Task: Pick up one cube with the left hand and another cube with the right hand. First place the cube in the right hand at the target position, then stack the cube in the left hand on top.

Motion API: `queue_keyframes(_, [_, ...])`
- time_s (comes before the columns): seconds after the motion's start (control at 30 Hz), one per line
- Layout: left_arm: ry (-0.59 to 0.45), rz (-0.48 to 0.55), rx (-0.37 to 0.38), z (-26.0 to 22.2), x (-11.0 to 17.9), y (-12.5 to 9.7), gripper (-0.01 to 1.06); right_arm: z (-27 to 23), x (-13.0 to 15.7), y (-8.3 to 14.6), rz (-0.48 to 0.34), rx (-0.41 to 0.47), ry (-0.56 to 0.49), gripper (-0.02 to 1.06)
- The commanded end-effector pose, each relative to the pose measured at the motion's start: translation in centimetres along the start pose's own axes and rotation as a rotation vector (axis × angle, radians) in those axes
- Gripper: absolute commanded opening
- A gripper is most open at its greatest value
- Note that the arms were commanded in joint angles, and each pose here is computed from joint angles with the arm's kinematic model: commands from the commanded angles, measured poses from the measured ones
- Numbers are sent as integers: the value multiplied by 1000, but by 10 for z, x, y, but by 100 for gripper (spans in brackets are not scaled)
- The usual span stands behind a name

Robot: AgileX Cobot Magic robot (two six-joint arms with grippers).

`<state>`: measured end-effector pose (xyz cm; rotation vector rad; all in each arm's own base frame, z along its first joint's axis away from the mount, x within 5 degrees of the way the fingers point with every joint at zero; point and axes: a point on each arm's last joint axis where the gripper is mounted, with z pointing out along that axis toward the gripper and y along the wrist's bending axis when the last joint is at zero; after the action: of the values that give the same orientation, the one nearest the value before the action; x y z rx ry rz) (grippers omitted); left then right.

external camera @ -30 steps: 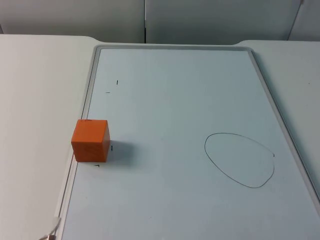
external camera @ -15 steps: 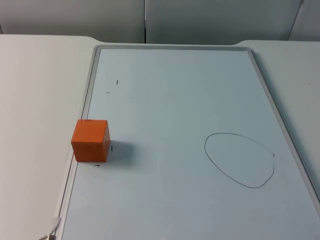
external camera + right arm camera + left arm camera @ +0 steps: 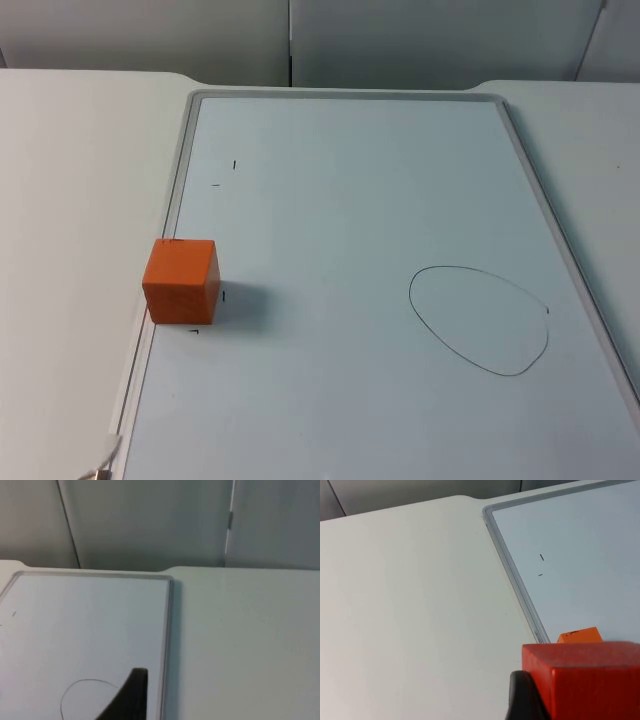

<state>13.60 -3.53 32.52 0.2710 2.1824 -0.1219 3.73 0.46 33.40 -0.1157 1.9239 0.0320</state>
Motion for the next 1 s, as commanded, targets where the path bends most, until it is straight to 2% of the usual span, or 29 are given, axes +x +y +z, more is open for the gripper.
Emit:
queue_keyframes(0.0, [-28, -1, 8, -1, -1, -1, 8, 20, -35, 7, -72, -96, -38, 104])
queue_keyframes(0.03, [-28, -1, 8, -1, -1, -1, 8, 20, -35, 7, -72, -96, -38, 104])
queue_keyframes(0.1, [-28, -1, 8, -1, -1, -1, 8, 36, -60, 13, -137, -183, -26, 104])
queue_keyframes(0.13, [-28, -1, 8, -1, -1, -1, 8, 50, -72, 17, -126, -242, -4, 104])
queue_keyframes(0.2, [-28, -1, 8, -1, -1, -1, 8, 78, -98, 24, -168, -344, 15, 104])
queue_keyframes(0.23, [-28, -1, 8, -1, -1, -1, 8, 78, -98, 24, -168, -344, 15, 104])
queue_keyframes(0.27, [-28, -1, 8, -1, -1, -1, 8, 90, -111, 28, -183, -387, 14, 104])
queue_keyframes(0.4, [-31, -1, 9, -1, -2, -1, 8, 167, -138, 55, -225, -537, 184, 104])
queue_keyframes(0.43, [-31, -1, 9, -1, -2, -1, 8, 167, -138, 55, -225, -537, 184, 104])
queue_keyframes(0.5, [-38, -1, 9, -1, -2, -1, 8, 208, -147, 83, -294, -618, 247, 104])
queue_keyframes(0.57, [-40, 2, 8, -1, -2, -1, 8, 242, -151, 113, -410, -665, 292, 104])
queue_keyframes(0.6, [-40, 2, 8, -1, -2, -1, 8, 242, -151, 113, -410, -665, 292, 104])
queue_keyframes(0.73, [-41, 7, 4, -1, -2, -1, 8, 293, -144, 185, -632, -760, 370, 104])
queue_keyframes(0.77, [-38, 7, 4, -1, -2, -1, 8, 308, -136, 211, -695, -801, 413, 104])
queue_keyframes(0.8, [-38, 7, 4, -1, -2, -1, 8, 308, -136, 211, -695, -801, 413, 104])
queue_keyframes(0.9, [-26, 7, 3, -1, -1, -1, 8, 330, -114, 247, -740, -870, 479, 104])
queue_keyframes(0.93, [-26, 7, 3, -1, -1, -1, 8, 330, -114, 247, -740, -870, 479, 104])
queue_keyframes(0.97, [-22, 7, 3, -1, -1, -1, 8, 335, -106, 257, -752, -885, 494, 104])
